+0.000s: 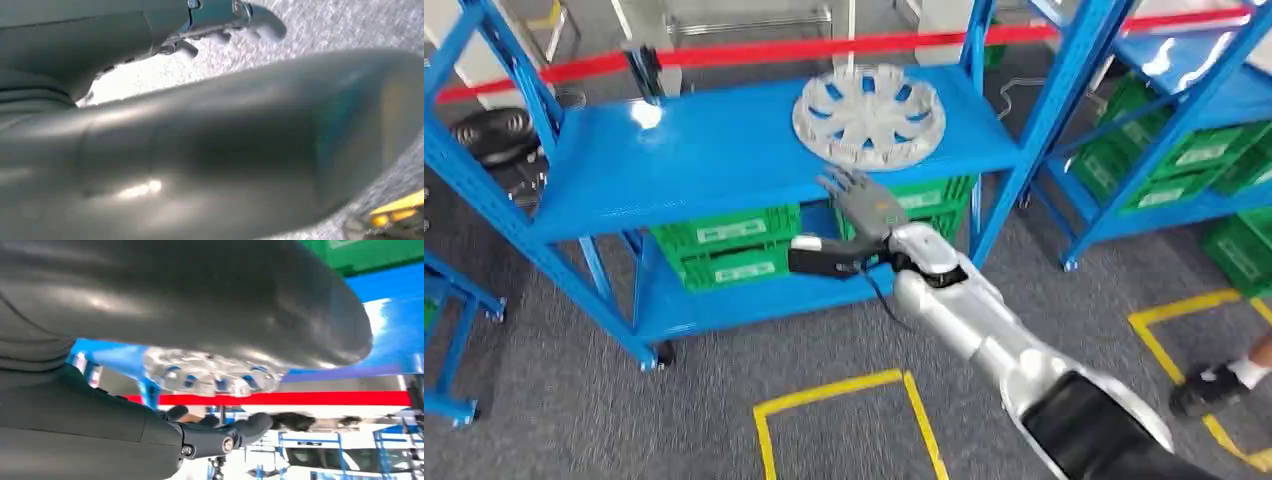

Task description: Take the parts from the cabinet and place them on the table.

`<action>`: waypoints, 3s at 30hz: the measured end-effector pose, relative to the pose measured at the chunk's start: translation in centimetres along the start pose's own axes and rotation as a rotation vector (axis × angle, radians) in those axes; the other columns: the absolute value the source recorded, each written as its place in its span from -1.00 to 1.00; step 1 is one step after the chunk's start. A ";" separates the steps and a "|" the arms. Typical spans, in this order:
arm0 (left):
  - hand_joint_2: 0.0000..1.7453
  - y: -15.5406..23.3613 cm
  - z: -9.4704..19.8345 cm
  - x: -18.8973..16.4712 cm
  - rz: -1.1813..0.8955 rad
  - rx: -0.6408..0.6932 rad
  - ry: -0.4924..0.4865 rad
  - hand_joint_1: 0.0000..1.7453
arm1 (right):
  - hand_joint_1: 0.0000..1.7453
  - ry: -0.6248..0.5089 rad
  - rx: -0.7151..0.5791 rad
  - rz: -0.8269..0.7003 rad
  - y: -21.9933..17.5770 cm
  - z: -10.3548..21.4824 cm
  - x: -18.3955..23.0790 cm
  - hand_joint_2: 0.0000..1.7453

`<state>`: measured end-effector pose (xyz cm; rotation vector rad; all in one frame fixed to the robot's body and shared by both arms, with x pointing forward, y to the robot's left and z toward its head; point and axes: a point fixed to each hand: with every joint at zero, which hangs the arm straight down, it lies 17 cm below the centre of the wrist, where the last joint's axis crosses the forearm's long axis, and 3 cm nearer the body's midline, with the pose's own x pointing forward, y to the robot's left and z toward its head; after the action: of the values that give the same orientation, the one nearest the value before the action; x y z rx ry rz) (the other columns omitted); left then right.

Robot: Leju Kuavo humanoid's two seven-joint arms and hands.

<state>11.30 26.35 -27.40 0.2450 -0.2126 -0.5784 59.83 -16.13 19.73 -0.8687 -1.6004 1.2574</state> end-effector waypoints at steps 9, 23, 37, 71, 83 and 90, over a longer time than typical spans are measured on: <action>-1.00 0.0 0.0 0.0 0.003 0.000 -0.002 -1.00 | -1.00 -0.004 0.006 -0.003 0.4 0.1 0.1 -1.00; -1.00 0.5 -0.1 -1.5 -0.005 0.010 0.035 -1.00 | -1.00 0.029 0.030 -0.029 2.6 0.9 -0.8 -1.00; -1.00 0.5 -0.1 -0.9 0.002 0.004 0.028 -1.00 | -1.00 0.144 0.016 -0.039 4.8 3.5 -3.5 -1.00; -1.00 0.2 -0.1 -1.6 0.019 0.004 0.029 -1.00 | -1.00 0.284 0.124 -0.148 11.8 10.1 -5.5 1.00; -1.00 0.5 -0.1 -1.5 0.010 0.008 0.038 -1.00 | 1.00 0.409 0.222 -0.108 13.8 12.8 -8.1 1.00; -1.00 0.4 -0.1 -1.7 0.011 0.007 0.042 -1.00 | 1.00 0.424 0.230 -0.099 14.0 13.1 -8.5 1.00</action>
<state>10.13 27.63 -27.63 0.2625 -0.1751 -0.5608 50.50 -24.99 3.14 -0.8332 -1.1260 1.0762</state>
